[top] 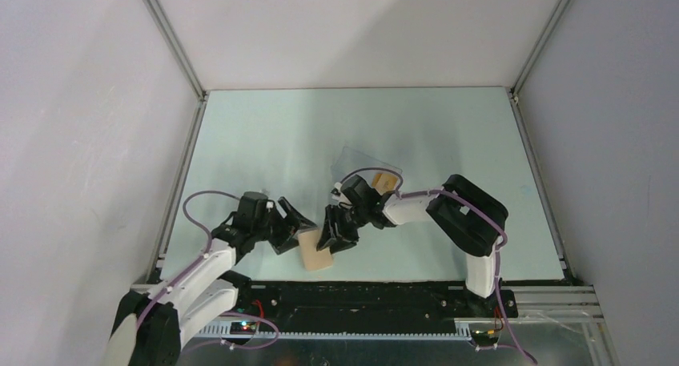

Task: Put the credit cards into the card holder
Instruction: Pick up the card holder from the center of the board.

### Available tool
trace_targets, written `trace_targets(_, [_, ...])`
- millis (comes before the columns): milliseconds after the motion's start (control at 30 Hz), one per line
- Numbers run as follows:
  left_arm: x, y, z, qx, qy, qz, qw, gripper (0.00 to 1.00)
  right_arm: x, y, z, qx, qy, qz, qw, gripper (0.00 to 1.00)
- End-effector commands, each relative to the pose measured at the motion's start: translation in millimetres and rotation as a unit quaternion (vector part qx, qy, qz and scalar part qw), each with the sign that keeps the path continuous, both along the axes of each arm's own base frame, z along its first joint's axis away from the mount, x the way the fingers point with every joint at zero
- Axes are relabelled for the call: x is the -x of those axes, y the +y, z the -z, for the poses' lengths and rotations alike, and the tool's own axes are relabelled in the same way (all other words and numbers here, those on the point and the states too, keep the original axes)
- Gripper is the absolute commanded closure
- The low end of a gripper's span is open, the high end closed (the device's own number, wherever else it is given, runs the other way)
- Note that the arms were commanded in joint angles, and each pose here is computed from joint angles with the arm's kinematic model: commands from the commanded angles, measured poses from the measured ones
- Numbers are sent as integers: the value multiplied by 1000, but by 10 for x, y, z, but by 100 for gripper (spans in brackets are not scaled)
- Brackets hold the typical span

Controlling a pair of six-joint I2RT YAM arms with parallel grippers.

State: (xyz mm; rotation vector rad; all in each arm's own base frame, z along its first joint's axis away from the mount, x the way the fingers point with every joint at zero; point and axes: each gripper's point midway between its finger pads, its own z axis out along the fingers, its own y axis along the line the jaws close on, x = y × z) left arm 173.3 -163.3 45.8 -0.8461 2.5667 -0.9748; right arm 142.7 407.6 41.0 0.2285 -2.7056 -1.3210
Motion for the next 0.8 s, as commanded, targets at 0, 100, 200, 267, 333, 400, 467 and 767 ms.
trace_targets(0, [-170,-237,-416,61,-88,42,993,19,-143,124,-374,-94,-12,23,995,51])
trace_targets(100, [-117,-354,-475,101,-100,65,988,21,-152,160,-393,-105,-7,28,994,57])
trace_targets(200, [-65,-387,-478,111,-107,72,985,21,-166,194,-454,-117,-11,31,993,75])
trace_targets(267, [-53,-383,-513,115,-117,71,984,21,-184,184,-504,-117,-16,35,992,92])
trace_targets(333, [-46,-378,-557,119,-128,70,982,20,-203,154,-585,-118,-28,37,992,100])
trace_targets(400, [-50,-350,-581,110,-141,70,981,17,-230,105,-701,-120,-46,38,991,100])
trace_targets(467, [-59,-309,-605,94,-152,70,981,14,-258,17,-822,-117,-68,40,990,100])
trace_targets(767, [-84,-423,-1161,154,-258,97,949,10,-317,-473,-1367,-134,-118,60,982,100])
